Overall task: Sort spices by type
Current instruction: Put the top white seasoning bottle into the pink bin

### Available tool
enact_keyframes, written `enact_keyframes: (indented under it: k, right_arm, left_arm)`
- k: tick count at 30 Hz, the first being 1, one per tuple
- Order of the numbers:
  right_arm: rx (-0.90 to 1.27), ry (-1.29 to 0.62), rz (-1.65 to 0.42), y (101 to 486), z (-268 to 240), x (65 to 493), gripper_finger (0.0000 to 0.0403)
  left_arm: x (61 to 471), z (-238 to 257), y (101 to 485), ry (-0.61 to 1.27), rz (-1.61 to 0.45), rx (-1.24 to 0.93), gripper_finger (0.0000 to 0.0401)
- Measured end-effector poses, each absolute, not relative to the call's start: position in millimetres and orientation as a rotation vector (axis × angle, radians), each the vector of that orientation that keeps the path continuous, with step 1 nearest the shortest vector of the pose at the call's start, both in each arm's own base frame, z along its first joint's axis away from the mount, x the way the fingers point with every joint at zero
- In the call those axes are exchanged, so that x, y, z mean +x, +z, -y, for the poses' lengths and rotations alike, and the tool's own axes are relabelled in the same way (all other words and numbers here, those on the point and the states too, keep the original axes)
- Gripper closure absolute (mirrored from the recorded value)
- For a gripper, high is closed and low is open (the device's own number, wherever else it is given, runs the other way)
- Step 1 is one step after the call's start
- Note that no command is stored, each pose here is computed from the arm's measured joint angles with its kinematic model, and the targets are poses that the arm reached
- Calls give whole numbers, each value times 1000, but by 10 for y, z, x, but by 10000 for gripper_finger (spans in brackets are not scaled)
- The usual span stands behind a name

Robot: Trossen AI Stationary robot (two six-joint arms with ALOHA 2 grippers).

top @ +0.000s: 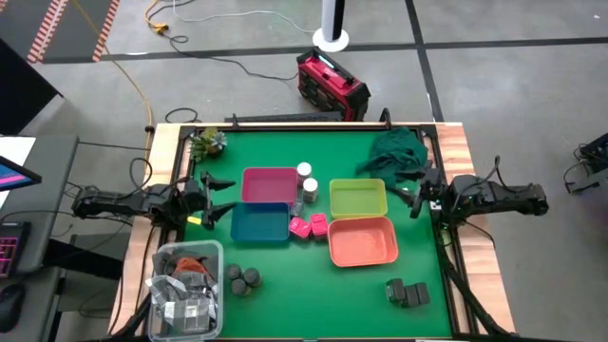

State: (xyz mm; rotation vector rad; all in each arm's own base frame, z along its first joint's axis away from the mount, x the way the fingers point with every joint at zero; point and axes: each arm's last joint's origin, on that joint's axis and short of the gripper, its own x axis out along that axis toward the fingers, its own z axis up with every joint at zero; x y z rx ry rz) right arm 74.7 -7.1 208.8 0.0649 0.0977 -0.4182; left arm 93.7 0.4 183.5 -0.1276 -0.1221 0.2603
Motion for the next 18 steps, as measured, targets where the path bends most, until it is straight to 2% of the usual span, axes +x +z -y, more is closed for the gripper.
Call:
enact_keyframes:
  k: [3, 7, 12, 18]
  right_arm:
    - [-145, -534, -138, 2100, 113, 731, 113]
    - [-288, -618, -193, 2098, 150, 716, 113]
    - [-317, -649, -209, 2096, 175, 711, 113]
    - [-314, -663, -202, 2106, 184, 710, 113]
  left_arm:
    - [909, -19, 1951, 313, 105, 45, 76]
    - [864, -24, 2191, 318, 149, 88, 76]
    - [897, -20, 2408, 313, 130, 61, 76]
    - [1027, -1, 2552, 289, -24, -31, 76]
